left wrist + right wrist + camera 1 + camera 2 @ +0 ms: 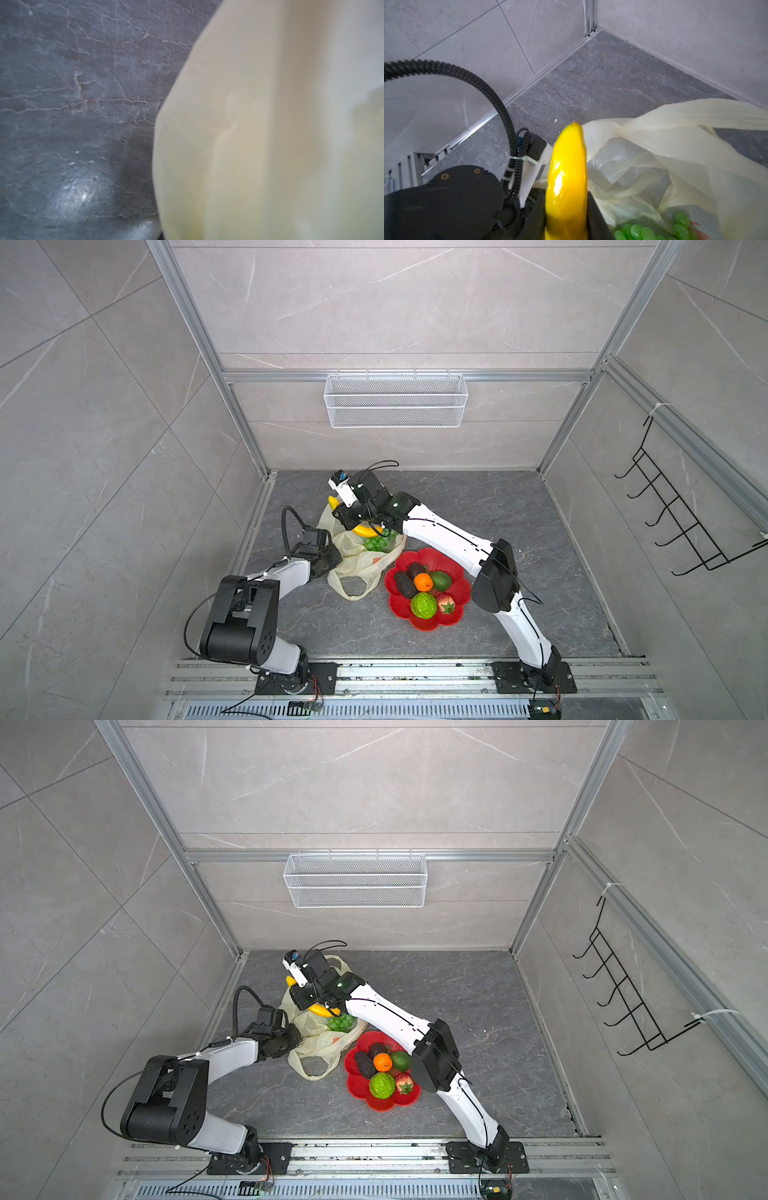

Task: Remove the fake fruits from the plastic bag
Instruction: 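Pull the banana up out of the bag with the right gripper, then carry the banana over the red plate and lower it in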

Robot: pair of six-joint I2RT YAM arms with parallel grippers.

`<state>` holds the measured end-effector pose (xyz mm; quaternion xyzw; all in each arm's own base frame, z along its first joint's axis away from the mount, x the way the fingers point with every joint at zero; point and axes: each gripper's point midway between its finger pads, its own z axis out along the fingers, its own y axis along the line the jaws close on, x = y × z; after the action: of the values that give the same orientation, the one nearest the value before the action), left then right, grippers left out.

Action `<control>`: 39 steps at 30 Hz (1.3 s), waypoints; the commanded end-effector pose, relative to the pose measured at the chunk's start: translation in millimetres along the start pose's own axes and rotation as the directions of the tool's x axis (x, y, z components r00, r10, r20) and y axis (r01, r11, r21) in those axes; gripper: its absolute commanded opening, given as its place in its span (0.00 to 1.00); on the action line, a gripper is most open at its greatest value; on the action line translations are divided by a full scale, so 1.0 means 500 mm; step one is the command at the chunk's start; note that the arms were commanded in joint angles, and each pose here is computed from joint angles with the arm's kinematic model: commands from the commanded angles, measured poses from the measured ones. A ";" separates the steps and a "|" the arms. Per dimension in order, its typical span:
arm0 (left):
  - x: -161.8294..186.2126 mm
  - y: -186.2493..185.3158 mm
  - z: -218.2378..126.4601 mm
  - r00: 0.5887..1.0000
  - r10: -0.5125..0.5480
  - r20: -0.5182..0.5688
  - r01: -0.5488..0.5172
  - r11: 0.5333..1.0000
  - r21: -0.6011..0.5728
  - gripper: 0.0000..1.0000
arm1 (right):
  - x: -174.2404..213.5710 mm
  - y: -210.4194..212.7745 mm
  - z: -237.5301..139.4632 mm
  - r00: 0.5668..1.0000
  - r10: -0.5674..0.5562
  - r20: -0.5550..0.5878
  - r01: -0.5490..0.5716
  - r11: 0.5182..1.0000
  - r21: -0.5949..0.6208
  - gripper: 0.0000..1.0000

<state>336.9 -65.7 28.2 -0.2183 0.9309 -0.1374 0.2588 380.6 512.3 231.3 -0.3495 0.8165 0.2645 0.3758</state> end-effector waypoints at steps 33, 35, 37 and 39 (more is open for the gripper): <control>-0.026 0.017 -0.021 0.999 0.012 0.044 -0.010 0.999 -0.048 0.10 | 0.422 0.012 -0.299 0.952 0.152 -0.267 -0.094 0.971 0.220 0.24; -0.025 0.017 -0.020 0.999 0.012 0.041 -0.010 0.999 -0.049 0.11 | 0.444 0.029 -0.294 0.948 0.152 -0.280 -0.096 0.974 0.203 0.24; -0.025 0.018 -0.019 0.999 0.013 0.041 -0.011 0.999 -0.050 0.10 | 0.459 0.042 -0.289 0.946 0.154 -0.284 -0.102 0.977 0.190 0.24; -0.024 0.016 -0.018 0.999 0.013 0.039 -0.011 0.999 -0.046 0.10 | 0.472 0.049 -0.280 0.944 0.166 -0.284 -0.116 0.976 0.182 0.24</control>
<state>332.5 -53.6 31.9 -0.2269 0.9311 -0.1132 0.2623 193.4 338.9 126.9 -0.3142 0.9040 0.1486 0.2489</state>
